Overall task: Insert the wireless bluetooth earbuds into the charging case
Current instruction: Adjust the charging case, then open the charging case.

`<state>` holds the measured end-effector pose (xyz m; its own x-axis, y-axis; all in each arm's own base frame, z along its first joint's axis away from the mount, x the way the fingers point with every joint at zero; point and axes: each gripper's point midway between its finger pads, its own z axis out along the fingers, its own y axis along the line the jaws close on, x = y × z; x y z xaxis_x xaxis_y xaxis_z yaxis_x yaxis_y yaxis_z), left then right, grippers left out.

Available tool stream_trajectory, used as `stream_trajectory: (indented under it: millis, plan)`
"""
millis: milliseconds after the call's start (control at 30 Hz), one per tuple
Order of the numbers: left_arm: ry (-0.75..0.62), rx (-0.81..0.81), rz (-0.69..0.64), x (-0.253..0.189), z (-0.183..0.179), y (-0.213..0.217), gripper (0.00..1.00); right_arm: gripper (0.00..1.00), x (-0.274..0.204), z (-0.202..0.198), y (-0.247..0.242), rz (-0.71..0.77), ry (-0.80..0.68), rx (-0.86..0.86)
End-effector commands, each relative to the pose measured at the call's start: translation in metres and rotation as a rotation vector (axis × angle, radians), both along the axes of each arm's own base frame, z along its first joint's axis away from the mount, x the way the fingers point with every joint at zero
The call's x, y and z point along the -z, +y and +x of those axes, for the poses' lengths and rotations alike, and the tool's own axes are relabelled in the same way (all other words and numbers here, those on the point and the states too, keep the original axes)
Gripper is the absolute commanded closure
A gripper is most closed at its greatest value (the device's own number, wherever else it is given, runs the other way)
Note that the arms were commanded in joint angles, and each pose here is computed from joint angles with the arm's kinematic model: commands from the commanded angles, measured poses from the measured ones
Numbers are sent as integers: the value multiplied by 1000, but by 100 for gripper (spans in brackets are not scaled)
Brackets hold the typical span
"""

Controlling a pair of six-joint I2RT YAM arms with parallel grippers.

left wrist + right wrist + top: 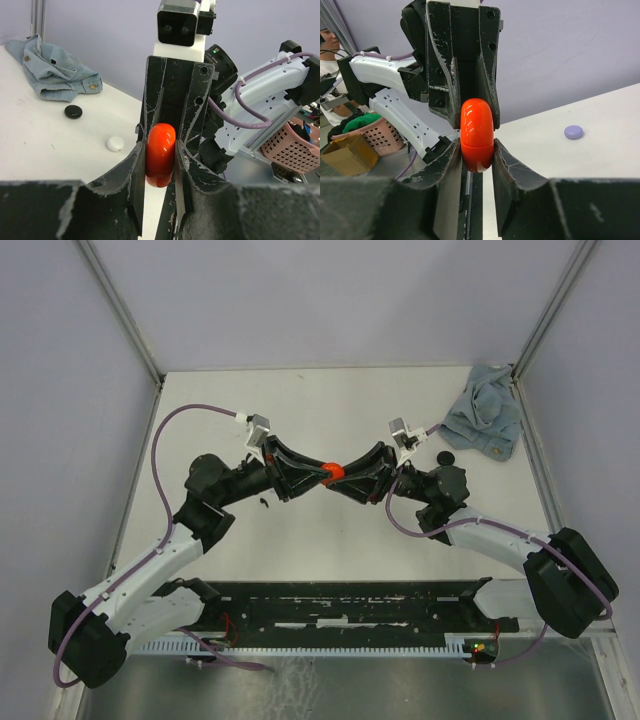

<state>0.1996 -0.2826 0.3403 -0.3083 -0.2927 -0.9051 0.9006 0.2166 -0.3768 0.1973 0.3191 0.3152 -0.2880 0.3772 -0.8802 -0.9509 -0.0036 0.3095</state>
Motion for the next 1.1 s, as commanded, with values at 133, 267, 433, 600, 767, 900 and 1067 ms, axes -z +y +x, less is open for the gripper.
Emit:
stream_trajectory:
  millis: [133, 267, 433, 600, 767, 900, 1067]
  plan:
    - [-82, -15, -24, -17, -5, 5, 67, 82, -14, -9, -3, 37, -86, -22]
    - [-67, -58, 20, -9, 0, 9, 48, 87, -12, -8, -3, 18, -97, -14]
    - [-61, -85, 64, -5, 4, 12, 38, 89, -11, -7, -2, -15, -113, -5]
    - [-44, -105, 99, -1, 11, 11, 35, 89, -11, -7, -3, -26, -121, -4]
    - [-25, -150, 114, -1, 18, 14, 35, 89, -7, -8, -3, -45, -129, 0]
    - [-12, -170, 111, -4, 22, 16, 35, 89, 0, -7, -2, -63, -137, 2]
    - [14, -204, 120, -5, 29, 17, 34, 89, 4, -8, -2, -79, -148, 2]
